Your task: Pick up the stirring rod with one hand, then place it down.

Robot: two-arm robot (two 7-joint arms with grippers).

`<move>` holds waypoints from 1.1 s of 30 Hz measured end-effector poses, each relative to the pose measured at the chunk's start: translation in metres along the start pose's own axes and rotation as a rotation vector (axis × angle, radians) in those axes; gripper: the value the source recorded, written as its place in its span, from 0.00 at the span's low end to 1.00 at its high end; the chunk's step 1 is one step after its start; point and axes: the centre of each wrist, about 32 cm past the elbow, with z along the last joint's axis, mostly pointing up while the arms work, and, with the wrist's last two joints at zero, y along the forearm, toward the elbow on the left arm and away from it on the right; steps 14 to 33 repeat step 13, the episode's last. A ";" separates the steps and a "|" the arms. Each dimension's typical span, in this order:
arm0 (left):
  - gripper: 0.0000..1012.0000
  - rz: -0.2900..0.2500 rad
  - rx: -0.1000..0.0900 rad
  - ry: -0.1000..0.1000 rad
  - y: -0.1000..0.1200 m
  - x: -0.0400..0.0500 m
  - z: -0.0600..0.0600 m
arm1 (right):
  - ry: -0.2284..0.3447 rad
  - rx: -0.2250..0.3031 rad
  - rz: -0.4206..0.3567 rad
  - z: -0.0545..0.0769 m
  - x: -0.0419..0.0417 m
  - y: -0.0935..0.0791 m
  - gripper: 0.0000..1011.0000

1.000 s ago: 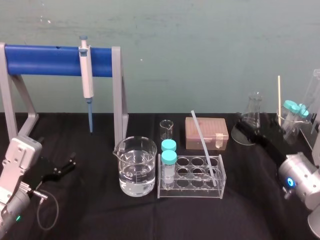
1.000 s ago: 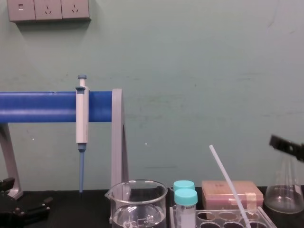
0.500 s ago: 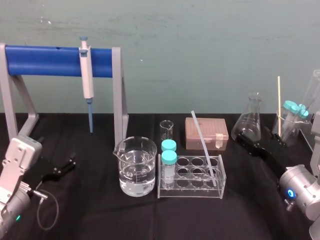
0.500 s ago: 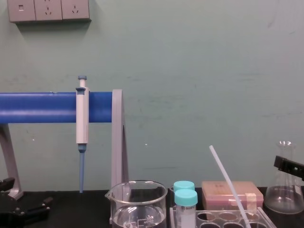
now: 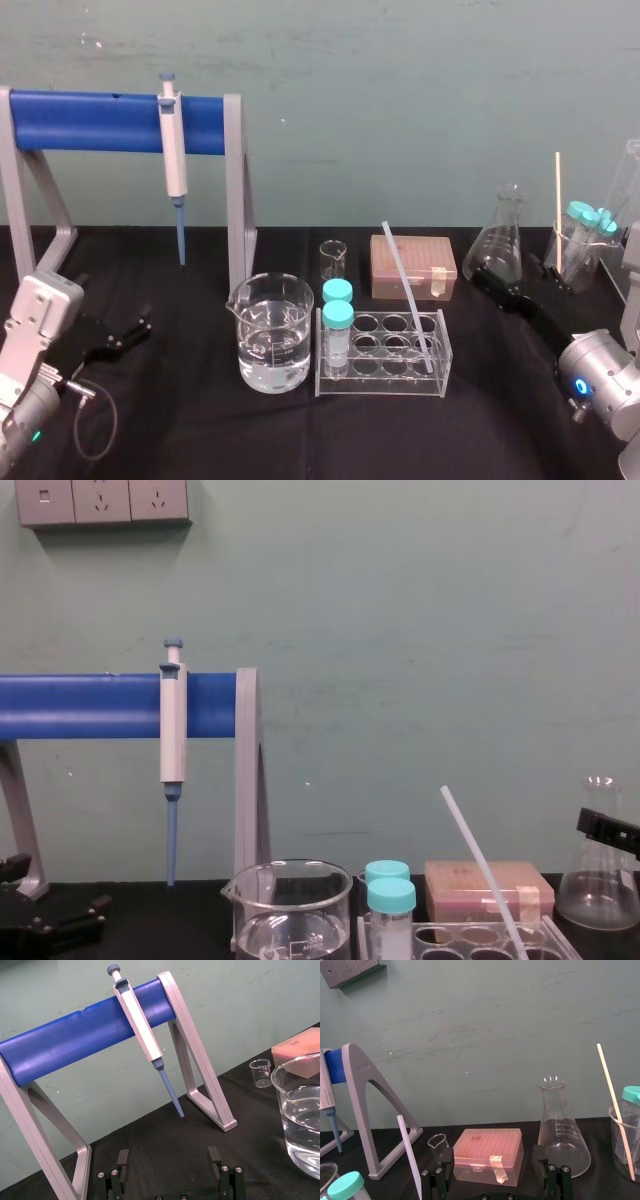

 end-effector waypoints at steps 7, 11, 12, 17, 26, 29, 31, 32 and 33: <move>0.99 0.000 0.000 0.000 0.000 0.0000 0.000 | 0.001 0.000 0.000 0.000 0.0001 0.000 0.99; 0.99 0.000 0.000 0.000 0.000 0.0000 0.000 | 0.001 0.000 -0.001 0.000 0.0001 0.000 0.99; 0.99 0.000 0.000 0.000 0.000 0.0000 0.000 | 0.002 0.000 -0.001 0.000 0.0001 0.000 0.99; 0.99 0.000 0.000 0.000 0.000 0.0000 0.000 | 0.002 0.000 -0.001 0.001 0.0001 0.000 0.99; 0.99 0.000 0.000 0.000 0.000 0.0000 0.000 | 0.002 0.000 -0.001 0.001 0.0001 0.000 0.99; 0.99 0.000 0.000 0.000 0.000 0.0000 0.000 | 0.002 0.000 -0.001 0.001 0.0001 0.000 0.99; 0.99 0.000 0.000 0.000 0.000 0.0000 0.000 | 0.002 0.000 -0.001 0.001 0.0001 0.000 0.99; 0.99 0.000 0.000 0.000 0.000 0.0000 0.000 | 0.002 0.000 -0.001 0.001 0.0001 0.000 0.99; 0.99 0.000 0.000 0.000 0.000 0.0000 0.000 | 0.002 0.000 -0.001 0.001 0.0001 0.000 0.99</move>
